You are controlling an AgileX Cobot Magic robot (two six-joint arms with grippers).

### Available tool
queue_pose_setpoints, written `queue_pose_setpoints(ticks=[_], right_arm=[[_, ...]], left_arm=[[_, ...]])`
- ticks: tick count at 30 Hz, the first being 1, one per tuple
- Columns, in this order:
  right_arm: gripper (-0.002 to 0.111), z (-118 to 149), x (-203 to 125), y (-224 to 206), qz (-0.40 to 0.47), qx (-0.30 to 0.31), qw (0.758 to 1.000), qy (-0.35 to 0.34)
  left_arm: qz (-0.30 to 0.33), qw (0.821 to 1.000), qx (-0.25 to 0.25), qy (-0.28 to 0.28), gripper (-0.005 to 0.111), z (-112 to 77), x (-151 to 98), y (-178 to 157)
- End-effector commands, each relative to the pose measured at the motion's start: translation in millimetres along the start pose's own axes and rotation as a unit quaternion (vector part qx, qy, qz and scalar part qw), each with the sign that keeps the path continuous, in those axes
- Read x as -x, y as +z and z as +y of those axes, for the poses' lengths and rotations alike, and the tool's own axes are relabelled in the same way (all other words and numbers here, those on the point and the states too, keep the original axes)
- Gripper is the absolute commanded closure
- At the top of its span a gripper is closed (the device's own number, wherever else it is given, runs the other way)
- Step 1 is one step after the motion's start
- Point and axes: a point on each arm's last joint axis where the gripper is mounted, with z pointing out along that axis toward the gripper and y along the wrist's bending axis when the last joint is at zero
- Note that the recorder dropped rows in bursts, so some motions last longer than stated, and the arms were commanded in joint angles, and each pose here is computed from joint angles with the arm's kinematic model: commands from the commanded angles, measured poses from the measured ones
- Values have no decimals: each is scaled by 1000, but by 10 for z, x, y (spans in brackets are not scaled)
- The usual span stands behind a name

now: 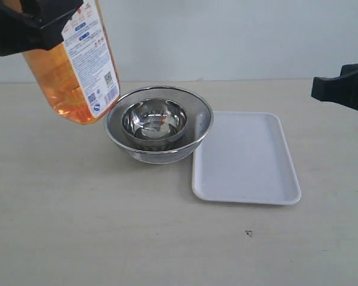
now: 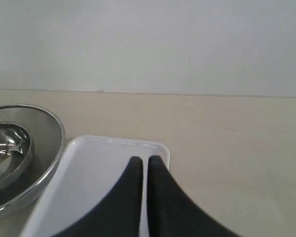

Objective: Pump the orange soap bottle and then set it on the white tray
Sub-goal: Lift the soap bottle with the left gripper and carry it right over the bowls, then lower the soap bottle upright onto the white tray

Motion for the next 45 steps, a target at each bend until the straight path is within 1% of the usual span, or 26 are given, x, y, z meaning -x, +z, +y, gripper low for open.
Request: queue_pose_setpoints(ticks=[1, 4, 7, 8, 10, 14, 15, 16, 17, 23, 25, 29, 32, 38, 42, 45], right_arm=[[108, -23, 0, -17, -3, -4, 1000, 0], [108, -23, 0, -17, -3, -4, 1000, 0], [108, -23, 0, -17, -3, -4, 1000, 0], [108, -23, 0, -17, -3, -4, 1000, 0], [108, -23, 0, -17, -3, -4, 1000, 0], [108, -23, 0, -17, -3, -4, 1000, 0], [108, -23, 0, -17, -3, -4, 1000, 0], [108, -23, 0, -17, -3, -4, 1000, 0], [108, -23, 0, -17, -3, -4, 1000, 0], [108, -23, 0, -17, -3, -4, 1000, 0], [108, -23, 0, -17, -3, -4, 1000, 0], [108, -16, -3, -17, -1, 0, 1000, 0], [108, -17, -2, -17, -2, -1, 1000, 0], [108, -17, -2, -17, -2, -1, 1000, 0], [108, -17, -2, -17, -2, -1, 1000, 0], [108, -17, -2, -17, -2, -1, 1000, 0]], left_arm=[[-60, 997, -58, -6, 102, -244, 185, 242], [-61, 995, -81, 5, 102, -416, 183, 428], [-69, 993, -93, -9, 102, -551, 160, 604], [-73, 992, -105, -14, 102, -639, 116, 712], [-77, 990, -111, -30, 102, -741, 46, 860], [-71, 990, -119, -31, 102, -882, -70, 1047], [-66, 990, -123, -23, 102, -975, -146, 1146], [-64, 990, -123, -22, 102, -1015, -185, 1195], [-57, 990, -123, -34, 102, -1097, -271, 1283], [-56, 985, -158, -44, 102, -1541, -580, 1633], [-54, 987, -150, -34, 102, -1632, -664, 1705], [-48, 989, -137, -21, 102, -1710, -835, 1761], [-47, 991, -127, -18, 102, -1725, -992, 1787], [-30, 995, -88, -21, 102, -1676, -1368, 1839], [-32, 997, -73, -21, 102, -1661, -1535, 1847], [-31, 998, -54, -31, 102, -1639, -1618, 1849]])
